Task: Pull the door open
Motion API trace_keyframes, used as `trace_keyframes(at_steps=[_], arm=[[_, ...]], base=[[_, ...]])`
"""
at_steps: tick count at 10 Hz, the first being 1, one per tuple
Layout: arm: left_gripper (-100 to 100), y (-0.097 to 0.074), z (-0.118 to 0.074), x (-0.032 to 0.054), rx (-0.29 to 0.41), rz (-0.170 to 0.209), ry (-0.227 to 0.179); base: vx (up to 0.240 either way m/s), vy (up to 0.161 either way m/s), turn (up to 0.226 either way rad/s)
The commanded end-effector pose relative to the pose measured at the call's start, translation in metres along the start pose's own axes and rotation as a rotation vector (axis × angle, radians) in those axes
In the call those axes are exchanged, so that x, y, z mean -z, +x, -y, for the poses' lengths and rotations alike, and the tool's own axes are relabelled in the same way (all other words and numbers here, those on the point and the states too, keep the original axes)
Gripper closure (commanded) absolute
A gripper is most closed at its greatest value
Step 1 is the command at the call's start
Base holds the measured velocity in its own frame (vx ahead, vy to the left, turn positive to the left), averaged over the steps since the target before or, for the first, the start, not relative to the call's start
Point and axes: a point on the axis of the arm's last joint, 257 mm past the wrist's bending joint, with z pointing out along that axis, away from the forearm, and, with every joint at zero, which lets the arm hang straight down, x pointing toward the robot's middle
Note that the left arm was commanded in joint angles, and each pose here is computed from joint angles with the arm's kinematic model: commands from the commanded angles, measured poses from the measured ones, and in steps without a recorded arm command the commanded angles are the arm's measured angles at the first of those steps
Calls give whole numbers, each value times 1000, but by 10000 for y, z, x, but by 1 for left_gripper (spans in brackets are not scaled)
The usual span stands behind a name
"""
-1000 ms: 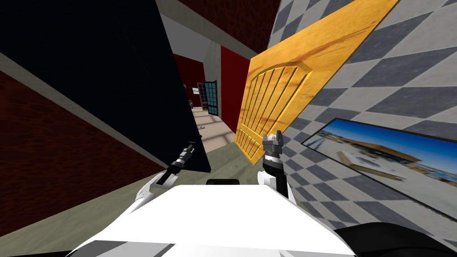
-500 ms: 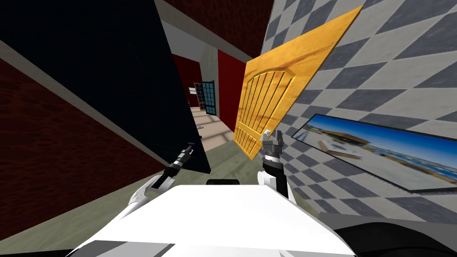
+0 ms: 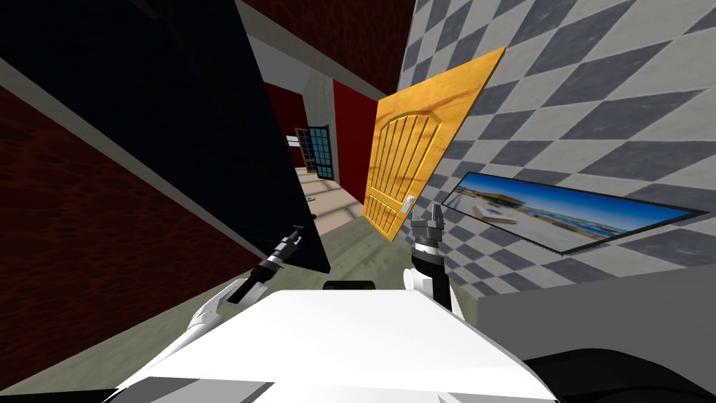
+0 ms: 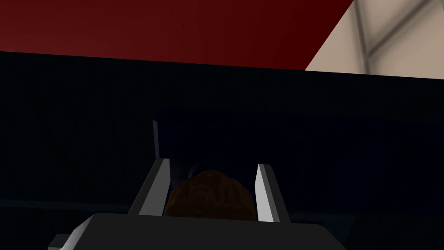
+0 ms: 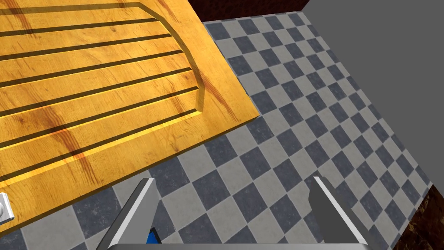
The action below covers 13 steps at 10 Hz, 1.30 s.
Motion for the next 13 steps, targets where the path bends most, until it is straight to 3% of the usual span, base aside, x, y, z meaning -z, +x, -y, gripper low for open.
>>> trace_keyframes(at_steps=[1, 13], arm=[[100, -16, 9, 58, -1, -12, 0], [100, -9, 2, 243, 0, -84, -1]], base=[[-176, 94, -100], [-164, 86, -111]])
